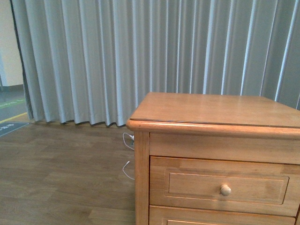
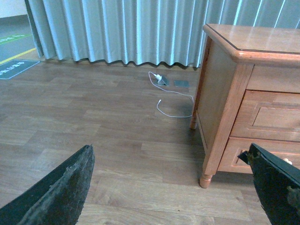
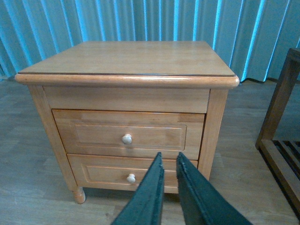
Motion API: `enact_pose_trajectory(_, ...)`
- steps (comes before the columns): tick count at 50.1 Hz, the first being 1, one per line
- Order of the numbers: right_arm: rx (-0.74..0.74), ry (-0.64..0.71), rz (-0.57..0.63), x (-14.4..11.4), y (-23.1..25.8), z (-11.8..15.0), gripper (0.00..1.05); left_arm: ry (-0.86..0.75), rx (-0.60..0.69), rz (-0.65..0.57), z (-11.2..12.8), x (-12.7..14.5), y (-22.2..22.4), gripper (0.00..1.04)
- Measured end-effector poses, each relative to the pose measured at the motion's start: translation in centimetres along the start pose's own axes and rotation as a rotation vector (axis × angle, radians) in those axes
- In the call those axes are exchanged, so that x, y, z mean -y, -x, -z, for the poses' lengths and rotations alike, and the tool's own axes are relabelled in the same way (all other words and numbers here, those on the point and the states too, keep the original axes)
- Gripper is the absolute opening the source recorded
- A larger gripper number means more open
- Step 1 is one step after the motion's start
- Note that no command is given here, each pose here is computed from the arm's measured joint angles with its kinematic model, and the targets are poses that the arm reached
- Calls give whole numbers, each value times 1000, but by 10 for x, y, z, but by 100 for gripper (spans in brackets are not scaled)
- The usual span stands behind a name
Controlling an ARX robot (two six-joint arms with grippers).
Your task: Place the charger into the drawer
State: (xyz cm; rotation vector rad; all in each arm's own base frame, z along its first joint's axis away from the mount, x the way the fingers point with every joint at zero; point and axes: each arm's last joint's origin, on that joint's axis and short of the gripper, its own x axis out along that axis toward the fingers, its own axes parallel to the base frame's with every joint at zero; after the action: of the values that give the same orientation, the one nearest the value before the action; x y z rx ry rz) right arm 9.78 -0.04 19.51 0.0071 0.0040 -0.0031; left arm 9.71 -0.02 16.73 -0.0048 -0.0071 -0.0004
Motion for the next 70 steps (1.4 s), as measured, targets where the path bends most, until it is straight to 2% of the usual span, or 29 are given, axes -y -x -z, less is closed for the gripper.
enact_pose_trajectory(2,0,1,0,0,0,2,1,0,0,0,0,0,0,99)
enact_pose_trajectory(31,1,3,0,0,0,30,2,0,0,-1,0,0,0,99)
enact_pose_trajectory(64,2,3,0,0,0,30,2,0,0,0,0,0,0,99)
enact_pose_trajectory(70,2,4,0,0,0,30,28,0,0,0,0,0,0,99)
